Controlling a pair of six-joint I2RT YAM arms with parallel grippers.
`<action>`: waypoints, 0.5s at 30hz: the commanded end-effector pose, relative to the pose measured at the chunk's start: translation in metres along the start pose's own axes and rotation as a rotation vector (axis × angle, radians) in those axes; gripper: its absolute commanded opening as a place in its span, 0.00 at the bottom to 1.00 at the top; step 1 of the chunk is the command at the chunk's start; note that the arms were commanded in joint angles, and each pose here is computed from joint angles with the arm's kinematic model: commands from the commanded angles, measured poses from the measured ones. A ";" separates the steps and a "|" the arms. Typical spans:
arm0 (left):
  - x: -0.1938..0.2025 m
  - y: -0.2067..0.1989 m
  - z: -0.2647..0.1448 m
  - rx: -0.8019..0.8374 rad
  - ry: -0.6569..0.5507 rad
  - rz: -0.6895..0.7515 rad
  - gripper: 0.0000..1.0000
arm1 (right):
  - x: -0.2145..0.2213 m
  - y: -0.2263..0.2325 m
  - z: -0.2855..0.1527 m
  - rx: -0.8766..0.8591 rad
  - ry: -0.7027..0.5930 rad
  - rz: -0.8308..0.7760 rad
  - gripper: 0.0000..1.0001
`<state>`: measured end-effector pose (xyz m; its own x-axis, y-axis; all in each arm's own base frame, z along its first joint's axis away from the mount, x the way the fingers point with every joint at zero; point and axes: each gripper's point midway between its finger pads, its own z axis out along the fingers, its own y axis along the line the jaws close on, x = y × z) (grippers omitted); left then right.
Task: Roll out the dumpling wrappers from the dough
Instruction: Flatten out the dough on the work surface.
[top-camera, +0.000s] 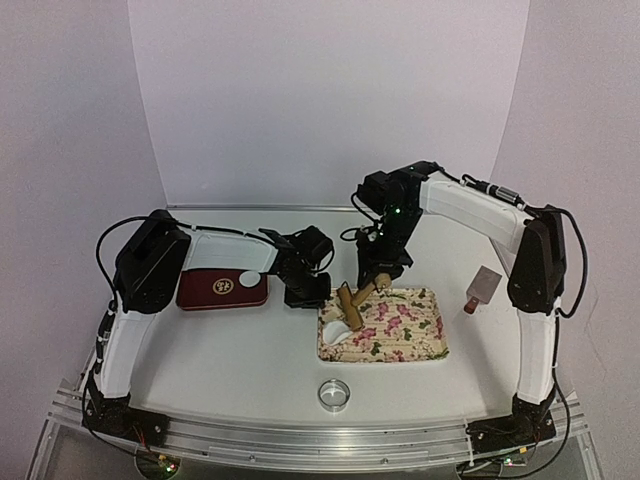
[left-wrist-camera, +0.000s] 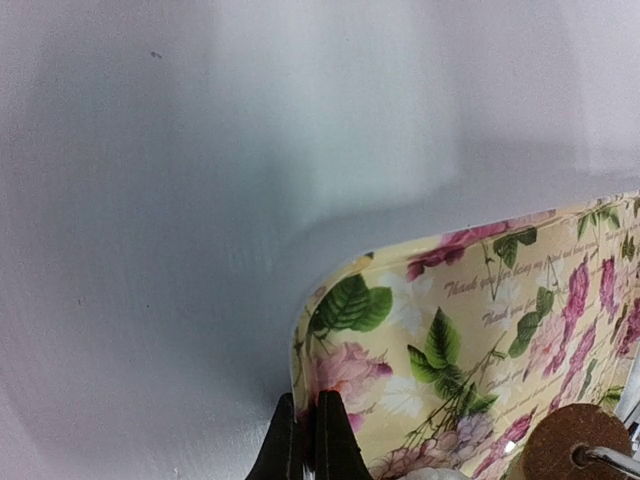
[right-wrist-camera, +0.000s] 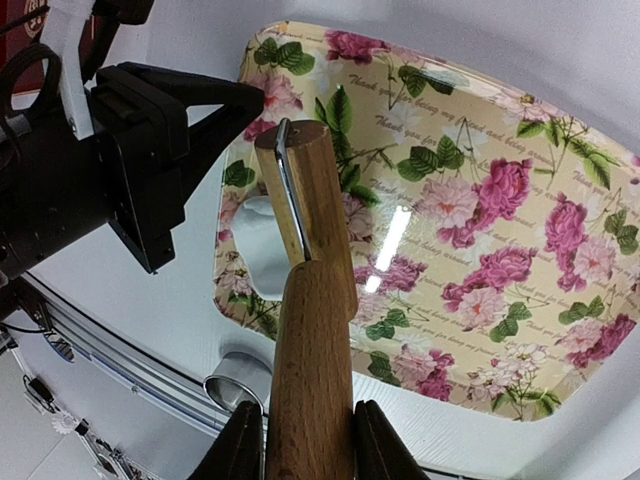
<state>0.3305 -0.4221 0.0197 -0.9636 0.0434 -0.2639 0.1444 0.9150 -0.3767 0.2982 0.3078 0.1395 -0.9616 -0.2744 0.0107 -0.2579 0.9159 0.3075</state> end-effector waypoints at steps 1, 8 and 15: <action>-0.001 0.003 0.012 -0.020 0.012 0.031 0.00 | -0.004 0.016 -0.012 -0.060 -0.025 -0.046 0.00; -0.006 -0.001 0.010 -0.011 -0.005 0.034 0.00 | 0.003 0.027 -0.023 -0.117 -0.018 -0.034 0.00; -0.009 -0.003 0.008 -0.011 -0.014 0.044 0.00 | -0.003 0.037 -0.030 -0.153 -0.032 -0.010 0.00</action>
<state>0.3351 -0.4286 0.0203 -0.9591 0.0582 -0.2771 0.1654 0.9095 -0.3814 0.2923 0.3188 0.1473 -0.9597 -0.2792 0.0331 -0.2469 0.8932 0.3758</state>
